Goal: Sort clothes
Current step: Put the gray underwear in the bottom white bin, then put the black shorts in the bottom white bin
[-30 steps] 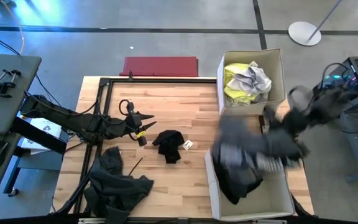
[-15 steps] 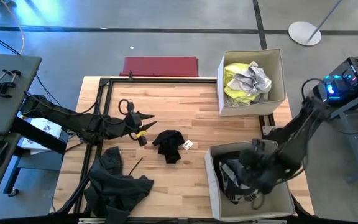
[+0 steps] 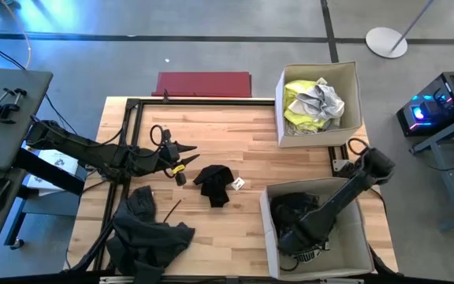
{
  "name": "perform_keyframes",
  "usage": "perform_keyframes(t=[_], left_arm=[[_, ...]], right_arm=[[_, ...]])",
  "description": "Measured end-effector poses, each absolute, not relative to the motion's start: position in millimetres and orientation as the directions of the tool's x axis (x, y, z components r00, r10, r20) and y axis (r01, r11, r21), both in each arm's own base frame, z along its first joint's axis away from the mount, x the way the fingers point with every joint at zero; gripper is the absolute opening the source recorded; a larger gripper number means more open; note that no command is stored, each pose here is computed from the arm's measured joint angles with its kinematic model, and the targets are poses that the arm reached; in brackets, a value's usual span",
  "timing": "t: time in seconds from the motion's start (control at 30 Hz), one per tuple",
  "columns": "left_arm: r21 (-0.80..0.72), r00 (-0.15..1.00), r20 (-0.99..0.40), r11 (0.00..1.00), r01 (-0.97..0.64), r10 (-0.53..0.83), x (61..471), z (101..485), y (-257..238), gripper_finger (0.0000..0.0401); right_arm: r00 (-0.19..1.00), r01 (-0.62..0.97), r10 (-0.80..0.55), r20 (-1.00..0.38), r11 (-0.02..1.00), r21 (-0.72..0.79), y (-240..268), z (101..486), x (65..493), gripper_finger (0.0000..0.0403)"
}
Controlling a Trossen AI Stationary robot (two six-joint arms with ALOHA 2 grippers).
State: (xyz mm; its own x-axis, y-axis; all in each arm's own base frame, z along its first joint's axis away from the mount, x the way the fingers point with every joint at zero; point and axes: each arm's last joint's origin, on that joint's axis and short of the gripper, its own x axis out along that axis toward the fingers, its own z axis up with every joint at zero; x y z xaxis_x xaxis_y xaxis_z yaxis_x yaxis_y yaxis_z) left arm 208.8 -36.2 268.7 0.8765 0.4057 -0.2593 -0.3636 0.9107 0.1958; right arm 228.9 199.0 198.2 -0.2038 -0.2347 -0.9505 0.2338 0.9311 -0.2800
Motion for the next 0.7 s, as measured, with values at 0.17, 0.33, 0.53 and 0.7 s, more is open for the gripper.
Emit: perform_keyframes(t=[0.17,0.33,0.53,0.7], left_arm=[[0.203,0.878,-0.260,0.911,-0.358,0.403,209,269,-36,0.0110],[0.205,0.877,-0.262,0.911,-0.357,0.403,209,268,-36,0.0110],[0.175,0.872,-0.294,0.918,-0.355,0.393,215,261,-38,0.0110],[0.184,0.876,-0.422,0.968,-0.170,0.234,231,229,-47,0.0110]], right_arm=[[-0.312,0.146,-0.173,-0.934,0.963,-0.227,190,195,234,0.0167],[-0.327,0.178,-0.170,-0.930,0.955,-0.237,171,234,219,0.0198],[-0.069,0.426,-0.064,-0.996,0.901,-0.087,154,306,197,0.0204],[0.291,0.481,-0.130,-0.948,0.876,0.028,150,354,175,0.0204]])
